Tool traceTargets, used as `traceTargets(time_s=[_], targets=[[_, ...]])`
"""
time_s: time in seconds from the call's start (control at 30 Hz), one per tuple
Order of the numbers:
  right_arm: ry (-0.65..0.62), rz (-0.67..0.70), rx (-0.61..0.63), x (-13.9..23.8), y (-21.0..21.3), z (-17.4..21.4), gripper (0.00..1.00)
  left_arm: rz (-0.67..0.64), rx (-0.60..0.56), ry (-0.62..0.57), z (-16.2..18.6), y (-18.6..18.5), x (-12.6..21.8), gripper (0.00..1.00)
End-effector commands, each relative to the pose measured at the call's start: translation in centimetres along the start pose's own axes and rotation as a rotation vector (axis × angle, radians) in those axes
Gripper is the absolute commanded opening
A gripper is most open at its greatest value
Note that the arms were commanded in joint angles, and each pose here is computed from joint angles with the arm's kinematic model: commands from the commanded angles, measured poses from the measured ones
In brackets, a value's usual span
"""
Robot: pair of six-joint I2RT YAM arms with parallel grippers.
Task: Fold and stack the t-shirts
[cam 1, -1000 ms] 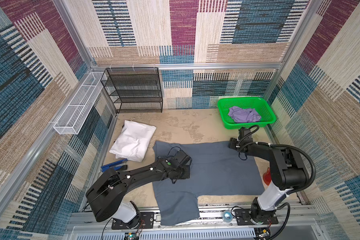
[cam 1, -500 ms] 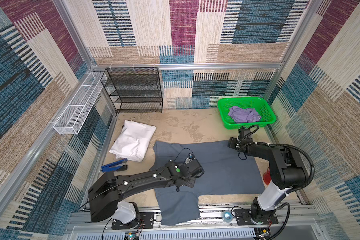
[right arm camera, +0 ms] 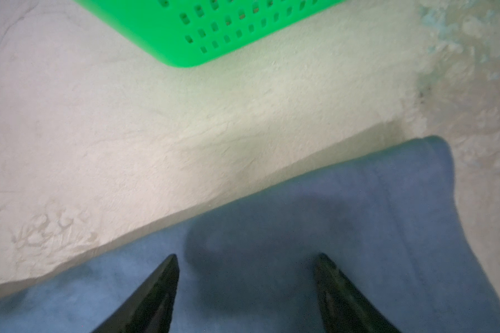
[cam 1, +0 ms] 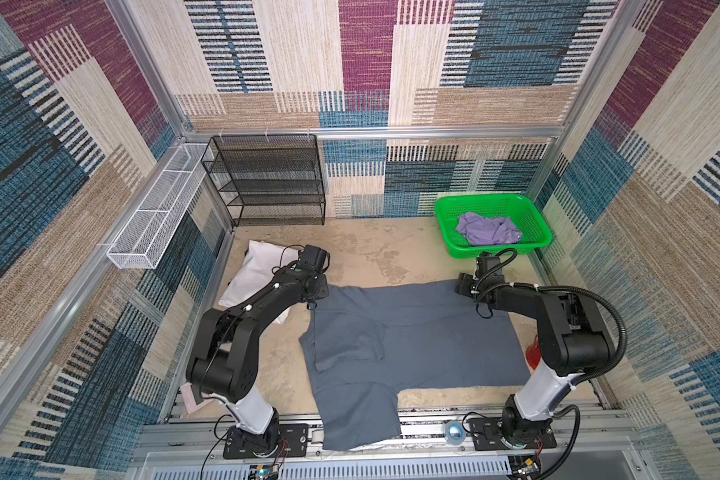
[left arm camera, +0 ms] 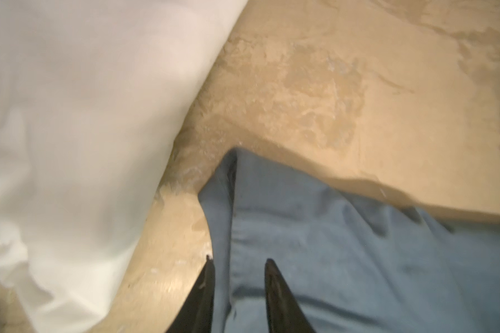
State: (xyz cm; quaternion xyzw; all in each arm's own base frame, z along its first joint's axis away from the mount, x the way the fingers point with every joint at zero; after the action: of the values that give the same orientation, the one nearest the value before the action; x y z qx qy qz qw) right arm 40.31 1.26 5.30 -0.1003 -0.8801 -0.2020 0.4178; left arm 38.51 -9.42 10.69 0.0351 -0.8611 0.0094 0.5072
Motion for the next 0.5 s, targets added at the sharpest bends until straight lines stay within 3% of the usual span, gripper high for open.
traceTargets(time_s=[0.0,0.23,0.47], targets=[[0.146,0.032,-0.006,-0.1,-1.0,3.1,0.75,0.031,-0.007,-0.016,-1.8,0.1,-1.9,0.33],[0.154,0.040,0.000,-0.2,-1.0,3.0,0.76,0.032,0.013,0.014,-3.6,-0.3,-4.7,0.36],[0.158,0.045,-0.006,-0.5,-1.1,3.1,0.75,0.049,0.021,0.088,-2.4,-0.9,-6.8,0.32]])
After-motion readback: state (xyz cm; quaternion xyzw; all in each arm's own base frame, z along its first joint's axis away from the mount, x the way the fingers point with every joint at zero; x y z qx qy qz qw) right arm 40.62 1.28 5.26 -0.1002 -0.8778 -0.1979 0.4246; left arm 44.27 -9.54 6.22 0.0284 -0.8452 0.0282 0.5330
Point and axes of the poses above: each gripper's point midway between its finger pads, its own x axis back along the fingers, its own y axis along the line the jaws close on, z = x × y, the point moved 3 cm from there along x, back along the fingers, and after that the axes turned 8 degrees about -x, right-handed, at the moved point
